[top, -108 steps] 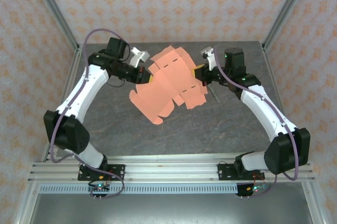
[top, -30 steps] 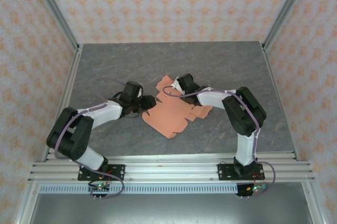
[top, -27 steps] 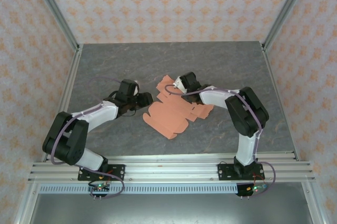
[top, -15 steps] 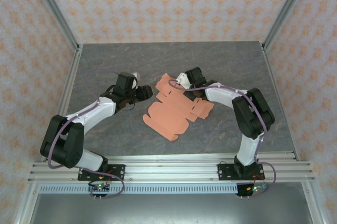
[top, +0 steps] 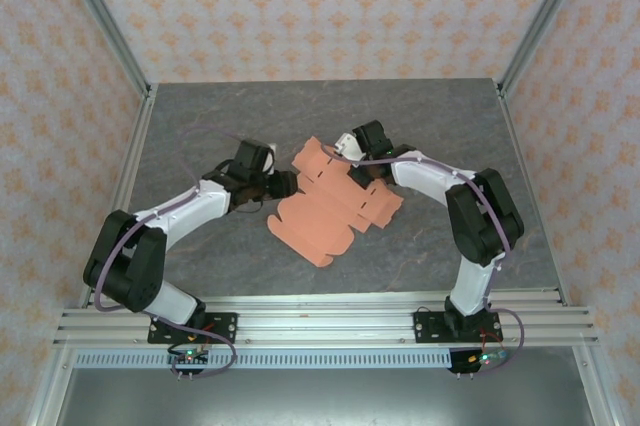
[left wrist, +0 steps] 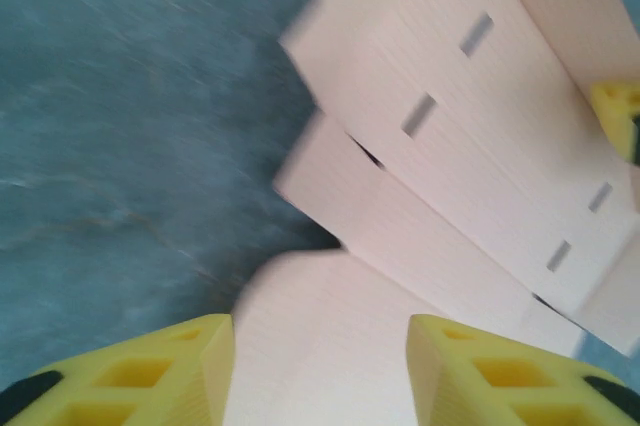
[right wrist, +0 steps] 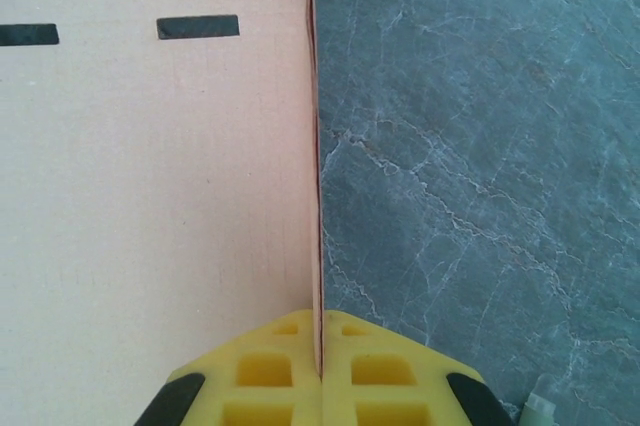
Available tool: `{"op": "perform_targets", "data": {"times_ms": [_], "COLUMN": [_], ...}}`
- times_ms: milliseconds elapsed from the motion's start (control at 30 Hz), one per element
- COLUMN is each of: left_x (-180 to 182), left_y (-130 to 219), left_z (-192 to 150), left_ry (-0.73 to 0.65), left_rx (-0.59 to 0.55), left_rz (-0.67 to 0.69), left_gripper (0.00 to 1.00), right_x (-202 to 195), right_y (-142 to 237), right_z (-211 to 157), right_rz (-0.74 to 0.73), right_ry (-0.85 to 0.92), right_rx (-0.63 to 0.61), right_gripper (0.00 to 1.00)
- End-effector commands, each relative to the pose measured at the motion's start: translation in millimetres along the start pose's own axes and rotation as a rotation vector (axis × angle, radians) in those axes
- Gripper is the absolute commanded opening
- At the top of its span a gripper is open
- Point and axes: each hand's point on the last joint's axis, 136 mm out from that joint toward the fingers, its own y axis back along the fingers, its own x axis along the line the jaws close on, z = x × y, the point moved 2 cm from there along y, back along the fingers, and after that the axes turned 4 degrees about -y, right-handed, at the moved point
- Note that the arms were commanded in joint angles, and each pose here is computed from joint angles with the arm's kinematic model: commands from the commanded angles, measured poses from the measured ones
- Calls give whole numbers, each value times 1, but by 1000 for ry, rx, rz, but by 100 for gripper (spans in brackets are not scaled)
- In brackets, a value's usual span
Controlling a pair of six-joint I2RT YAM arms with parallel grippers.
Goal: Fold the paper box
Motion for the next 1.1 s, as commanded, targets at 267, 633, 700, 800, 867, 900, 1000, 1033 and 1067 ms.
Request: {"op": "perform_targets", "data": {"times_ms": [267,633,700,800,867,900,1000,1033,1067], "left_x": [-55,-52,-51,-51,-46,-44,-39,-36,-34], "left_y": [-53,-87,-92,-99,-103,-104,-107,-108,-110], "left_z": [-5,-3,-4,-6,-11,-13,-18,-20,-21], "left_ry": [234,230,231,242,245,248,256,259,260], "left_rx": [-30,-23,-14,-4,8,10,11,9,7], "left_rz": [-245,-197,-193,-196,-179,-169,-149,-139,-129], "left_gripper": [26,16,15,12,10,10,8,8,7], "right_x": [-11,-12,-12,-12,-13,-14,-14,-13,-11], "right_y": [14,15,16,16,17,18,23,26,29], "right_z": [10,6,6,7,8,9,15,18,20], "right_rz": [-15,-26,-26,-26,-30,-32,-23,-20,-17], "right_ry": [-146,-155,-157,-160,-162,-168,-197,-210,-221], "right_rx": [38,49,48,47,45,41,23,17,13], "right_gripper": [0,0,0,0,0,0,0,0,0]}}
